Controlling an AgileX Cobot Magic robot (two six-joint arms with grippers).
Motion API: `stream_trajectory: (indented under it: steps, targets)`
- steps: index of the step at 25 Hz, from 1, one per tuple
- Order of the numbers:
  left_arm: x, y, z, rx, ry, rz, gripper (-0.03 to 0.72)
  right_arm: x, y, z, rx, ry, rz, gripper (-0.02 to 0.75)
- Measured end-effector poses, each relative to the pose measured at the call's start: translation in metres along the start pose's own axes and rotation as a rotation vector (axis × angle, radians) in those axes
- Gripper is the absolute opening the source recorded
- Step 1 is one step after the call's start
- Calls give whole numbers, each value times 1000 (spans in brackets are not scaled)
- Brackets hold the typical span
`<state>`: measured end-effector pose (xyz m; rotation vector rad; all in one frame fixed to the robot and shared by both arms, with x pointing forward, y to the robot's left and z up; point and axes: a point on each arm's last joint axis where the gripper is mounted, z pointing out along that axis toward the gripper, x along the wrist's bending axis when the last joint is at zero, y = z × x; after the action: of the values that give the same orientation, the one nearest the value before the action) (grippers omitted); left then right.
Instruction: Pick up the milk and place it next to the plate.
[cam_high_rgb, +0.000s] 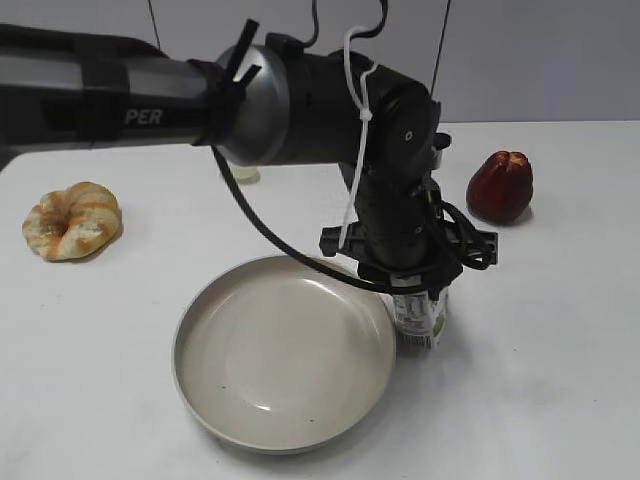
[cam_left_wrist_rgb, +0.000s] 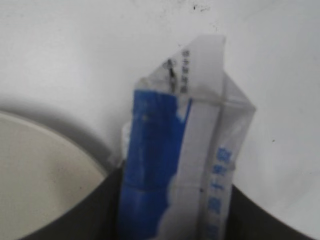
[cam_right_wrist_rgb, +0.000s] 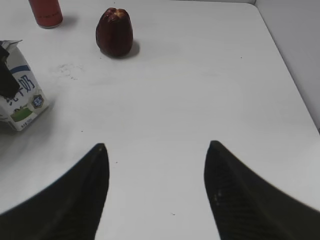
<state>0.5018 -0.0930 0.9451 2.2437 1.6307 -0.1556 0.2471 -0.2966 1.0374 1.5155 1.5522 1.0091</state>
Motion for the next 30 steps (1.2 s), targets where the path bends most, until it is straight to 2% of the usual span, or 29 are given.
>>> stream_trajectory:
  steps: [2,8,13,17,22,26,28,30]
  targets:
    - [0,0,0,0,-1,-1,326,0,0,0,0,0,0,458]
    - [-2,1,0,-8,-18,-10,463,0,0,0,0,0,0,458]
    - [-5,2,-12,-25,-43,-16,534,0,0,0,0,0,0,458]
    - [-13,8,-42,-77,-85,-9,614,0,0,0,0,0,0,458]
    - [-19,22,-106,-180,-151,45,636,0,0,0,0,0,0,458]
    - [3,35,-159,-209,-121,152,633,0,0,0,0,0,0,458]
    - [25,39,-181,-174,-72,205,624,0,0,0,0,0,0,458]
    - [51,46,-196,-157,-31,219,609,0,0,0,0,0,0,458]
